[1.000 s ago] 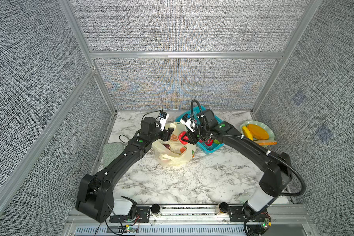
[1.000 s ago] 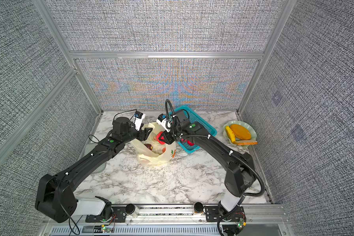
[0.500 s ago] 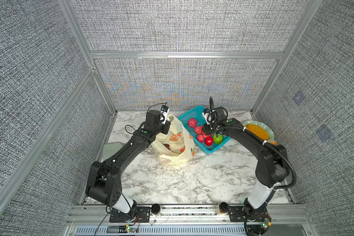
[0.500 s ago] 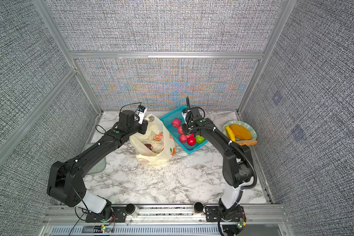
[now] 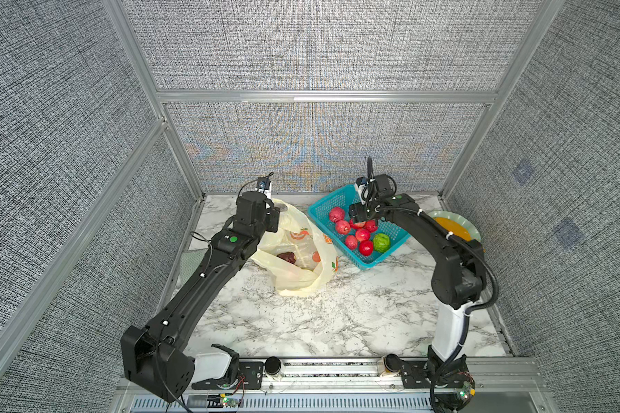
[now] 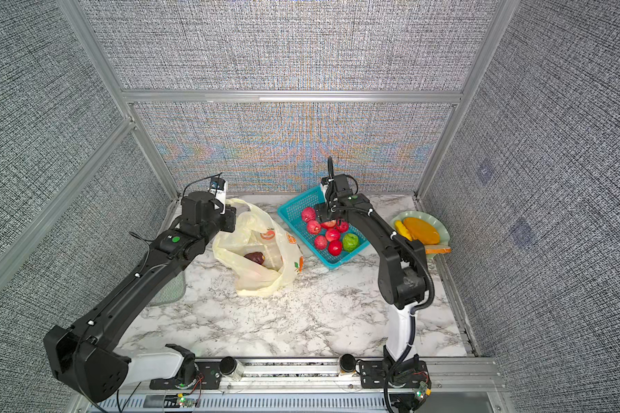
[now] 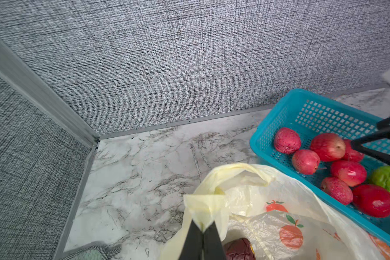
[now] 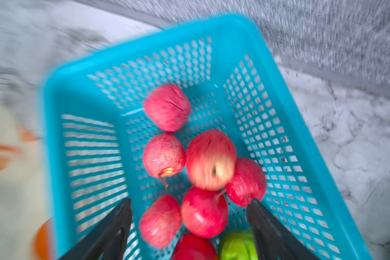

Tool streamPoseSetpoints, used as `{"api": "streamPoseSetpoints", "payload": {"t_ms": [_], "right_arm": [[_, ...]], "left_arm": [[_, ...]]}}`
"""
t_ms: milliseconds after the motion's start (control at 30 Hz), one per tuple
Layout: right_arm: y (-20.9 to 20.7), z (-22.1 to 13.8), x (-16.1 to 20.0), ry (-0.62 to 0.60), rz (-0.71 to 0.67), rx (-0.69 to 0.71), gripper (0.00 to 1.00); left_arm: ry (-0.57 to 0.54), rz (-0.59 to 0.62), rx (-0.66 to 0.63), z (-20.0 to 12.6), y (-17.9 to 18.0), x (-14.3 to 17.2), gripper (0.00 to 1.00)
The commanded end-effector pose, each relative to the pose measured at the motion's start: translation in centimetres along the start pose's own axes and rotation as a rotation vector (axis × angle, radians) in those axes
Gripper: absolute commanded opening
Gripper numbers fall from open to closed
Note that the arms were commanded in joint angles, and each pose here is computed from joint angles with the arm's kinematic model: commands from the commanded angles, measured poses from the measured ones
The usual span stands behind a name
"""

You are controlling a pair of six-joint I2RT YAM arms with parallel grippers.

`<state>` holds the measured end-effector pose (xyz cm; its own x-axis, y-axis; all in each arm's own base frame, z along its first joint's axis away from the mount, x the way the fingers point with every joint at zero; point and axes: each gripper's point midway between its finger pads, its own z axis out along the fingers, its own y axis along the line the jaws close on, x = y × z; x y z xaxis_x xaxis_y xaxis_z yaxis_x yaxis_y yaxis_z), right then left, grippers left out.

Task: Untie the knot of a plastic bag & take out the apple
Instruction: Place the apple in the basket, then pick up the apple from the plastic bag.

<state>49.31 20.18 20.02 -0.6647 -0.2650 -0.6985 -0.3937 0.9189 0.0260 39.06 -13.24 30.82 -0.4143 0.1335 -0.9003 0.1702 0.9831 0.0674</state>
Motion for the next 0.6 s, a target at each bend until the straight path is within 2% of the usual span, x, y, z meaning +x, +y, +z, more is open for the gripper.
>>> {"api": "streamPoseSetpoints", "payload": {"t_ms": [0,100,167,200,233,267,300,400,467,567], "right_arm": [[4.4,-3.4,-1.7,-0.093,-0.06,-0.152,0.88],[9.0,-6.6,-1.7,-0.151,-0.103,-0.278,0.87],[13.6,-8.9,-1.2,-0.18,-0.15,-0.432,0.78],[16.3,-9.9,-0.7,-0.19,-0.172,-0.522,0.61],[18.5,-10.7,-0.1,-0.186,-0.184,-0.598,0.38],[20.7,-11.2,0.5,-0.177,-0.178,-0.668,0.12],[22.4,-11.3,1.2,-0.159,-0.167,-0.719,0.04],[26.0,-9.7,3.3,-0.086,-0.166,-0.75,0.05],[27.1,-7.1,4.7,-0.036,-0.179,-0.68,0.07],[26.9,-2.1,6.2,0.035,-0.192,-0.521,0.3]], "left_arm": [[0.026,-0.046,-0.041,-0.3,0.8,0.8,0.0],[0.025,-0.079,-0.018,-0.4,0.5,1.0,0.0],[0.014,-0.098,0.003,-0.6,0.1,1.0,0.0],[0.007,-0.107,0.013,-0.6,0.0,1.0,0.0],[0.004,-0.111,0.019,-0.7,-0.1,1.1,0.0],[0.004,-0.115,0.018,-0.7,-0.1,1.1,0.0],[0.009,-0.118,0.018,-0.7,-0.1,1.3,0.0],[0.011,-0.116,0.058,-0.7,-0.7,1.5,0.0],[0.009,-0.122,0.078,-0.8,-1.0,1.7,0.0],[0.01,-0.127,0.079,-1.0,-1.0,2.2,0.0]]}}
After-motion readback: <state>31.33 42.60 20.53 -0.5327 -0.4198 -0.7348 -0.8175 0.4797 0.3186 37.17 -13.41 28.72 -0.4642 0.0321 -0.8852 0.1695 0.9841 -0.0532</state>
